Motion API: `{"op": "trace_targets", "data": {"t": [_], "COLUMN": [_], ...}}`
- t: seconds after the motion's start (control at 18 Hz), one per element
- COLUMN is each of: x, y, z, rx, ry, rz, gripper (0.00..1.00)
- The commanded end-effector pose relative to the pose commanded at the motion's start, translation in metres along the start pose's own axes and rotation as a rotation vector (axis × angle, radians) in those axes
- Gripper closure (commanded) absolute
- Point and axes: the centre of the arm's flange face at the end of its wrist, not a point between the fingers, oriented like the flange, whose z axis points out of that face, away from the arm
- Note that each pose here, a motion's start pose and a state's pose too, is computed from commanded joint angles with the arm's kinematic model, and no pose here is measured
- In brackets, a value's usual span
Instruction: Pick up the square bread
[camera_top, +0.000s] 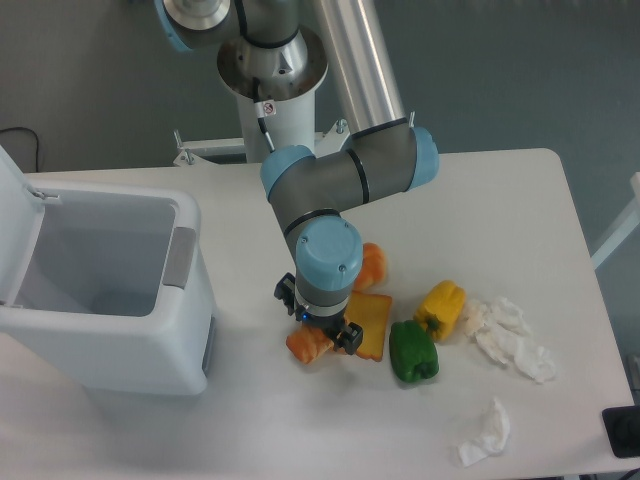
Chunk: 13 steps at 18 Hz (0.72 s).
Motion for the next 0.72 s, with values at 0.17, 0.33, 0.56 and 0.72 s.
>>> {"op": "trace_targets", "data": {"t": [0.17, 0.33, 0.56, 0.72], "x": [0.0010, 0.0021, 0.0021, 0.0010], "y": [-0.0005, -0.0021, -0.0023, -0.0032], "z": [0.0007, 0.0003, -0.0023, -0.0054], "rx": [-0.001, -0.001, 0.001, 0.006], "ry": [0.001, 0.001, -0.003, -0.008], "rz": [-0.002, 0.000, -0.003, -0.006], "gripper": [0.08, 0.24, 0.58, 0.65]}}
